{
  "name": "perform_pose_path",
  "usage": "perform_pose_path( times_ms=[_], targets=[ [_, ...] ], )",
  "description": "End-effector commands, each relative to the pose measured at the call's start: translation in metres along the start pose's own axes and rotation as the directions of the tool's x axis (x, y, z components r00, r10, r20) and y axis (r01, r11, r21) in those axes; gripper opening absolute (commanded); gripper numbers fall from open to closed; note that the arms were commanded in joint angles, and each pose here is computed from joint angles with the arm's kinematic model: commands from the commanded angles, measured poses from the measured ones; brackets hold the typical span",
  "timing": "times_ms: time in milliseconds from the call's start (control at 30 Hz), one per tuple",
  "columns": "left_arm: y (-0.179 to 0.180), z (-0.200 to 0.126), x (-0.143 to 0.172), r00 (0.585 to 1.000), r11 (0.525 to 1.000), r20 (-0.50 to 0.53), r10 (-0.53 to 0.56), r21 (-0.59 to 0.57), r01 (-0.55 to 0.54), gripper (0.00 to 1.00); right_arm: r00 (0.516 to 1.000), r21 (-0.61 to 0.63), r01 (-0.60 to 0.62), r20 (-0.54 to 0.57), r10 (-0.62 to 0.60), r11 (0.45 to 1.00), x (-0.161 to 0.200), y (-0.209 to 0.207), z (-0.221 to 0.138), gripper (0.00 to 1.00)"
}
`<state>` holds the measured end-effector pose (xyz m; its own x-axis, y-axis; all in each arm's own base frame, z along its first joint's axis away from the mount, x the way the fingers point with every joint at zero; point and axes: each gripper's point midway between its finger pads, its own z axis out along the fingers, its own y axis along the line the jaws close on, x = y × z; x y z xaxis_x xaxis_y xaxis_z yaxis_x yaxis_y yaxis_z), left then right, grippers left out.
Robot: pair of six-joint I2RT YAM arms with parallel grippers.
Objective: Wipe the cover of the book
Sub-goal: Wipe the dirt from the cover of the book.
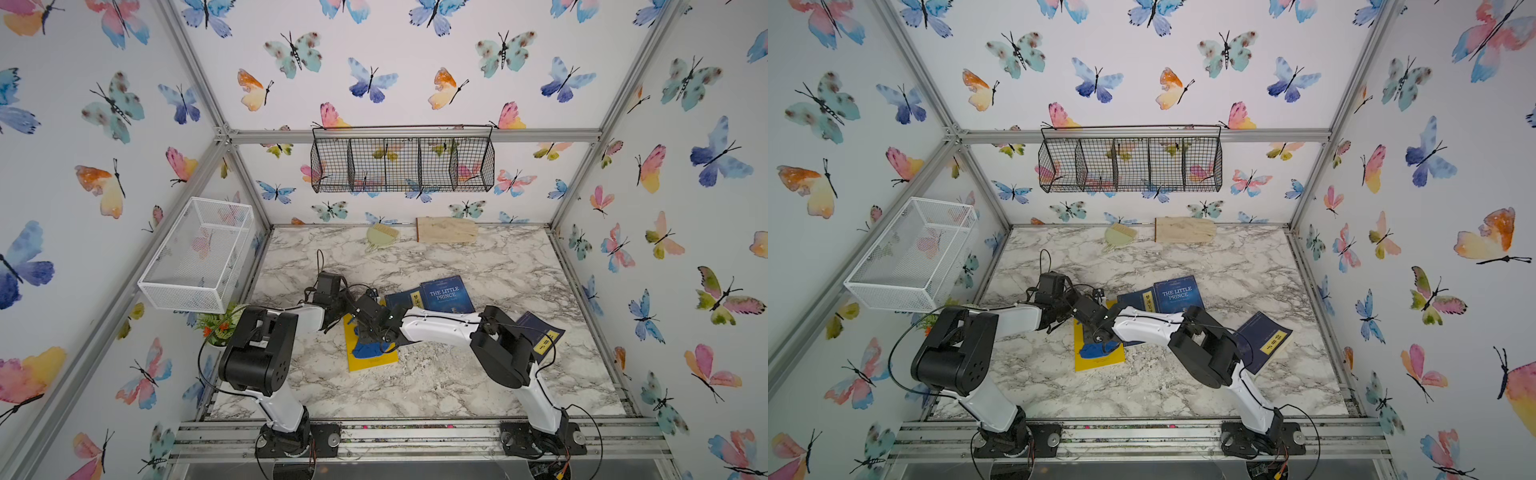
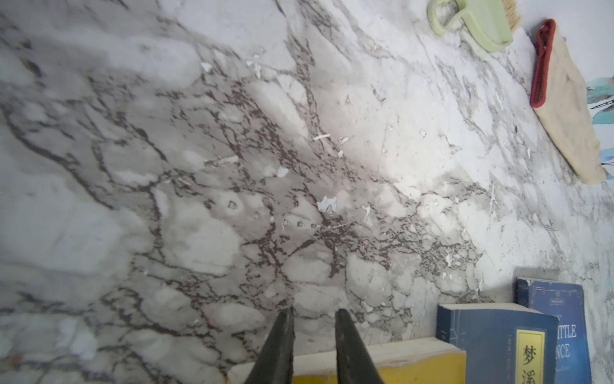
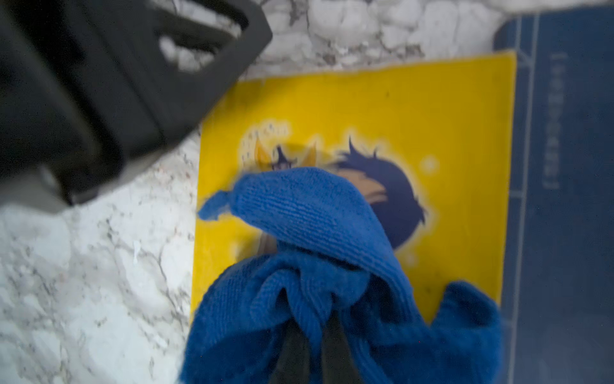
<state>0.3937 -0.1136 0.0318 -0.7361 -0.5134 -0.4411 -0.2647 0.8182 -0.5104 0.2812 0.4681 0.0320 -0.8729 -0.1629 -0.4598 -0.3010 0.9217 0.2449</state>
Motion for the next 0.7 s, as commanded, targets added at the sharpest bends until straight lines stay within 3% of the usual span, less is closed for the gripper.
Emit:
perform_pose_path(
  times_ms=[0,133,433,533,667],
  targets=[
    [0.022,0.003,0.028,0.996,0.998,-0.090,-0.020,-0.066,0.014,0.25,0.971,0.277,0.064,-0.240,0.004,0.959,0.056,-0.101,0.055,0.01],
    [0.021,0.003,0.030,0.995,0.998,-0.097,-0.019,-0.060,0.013,0.25,0.967,0.241,0.043,-0.254,0.021,0.970,0.061,-0.099,0.052,0.01],
    [0.020,0.003,0.030,0.994,0.998,-0.103,-0.020,-0.055,0.015,0.25,0.948,0.216,0.051,-0.319,0.021,0.975,0.143,-0.097,0.002,0.01],
    [0.021,0.004,0.031,0.994,0.998,-0.104,-0.020,-0.056,0.014,0.25,0.950,0.206,0.055,-0.311,0.012,0.977,0.141,-0.092,-0.002,0.01],
    [0.020,0.003,0.031,0.994,0.998,-0.105,-0.020,-0.055,0.014,0.25,0.957,0.244,0.105,-0.288,-0.031,0.964,0.114,-0.088,0.018,0.01]
  ],
)
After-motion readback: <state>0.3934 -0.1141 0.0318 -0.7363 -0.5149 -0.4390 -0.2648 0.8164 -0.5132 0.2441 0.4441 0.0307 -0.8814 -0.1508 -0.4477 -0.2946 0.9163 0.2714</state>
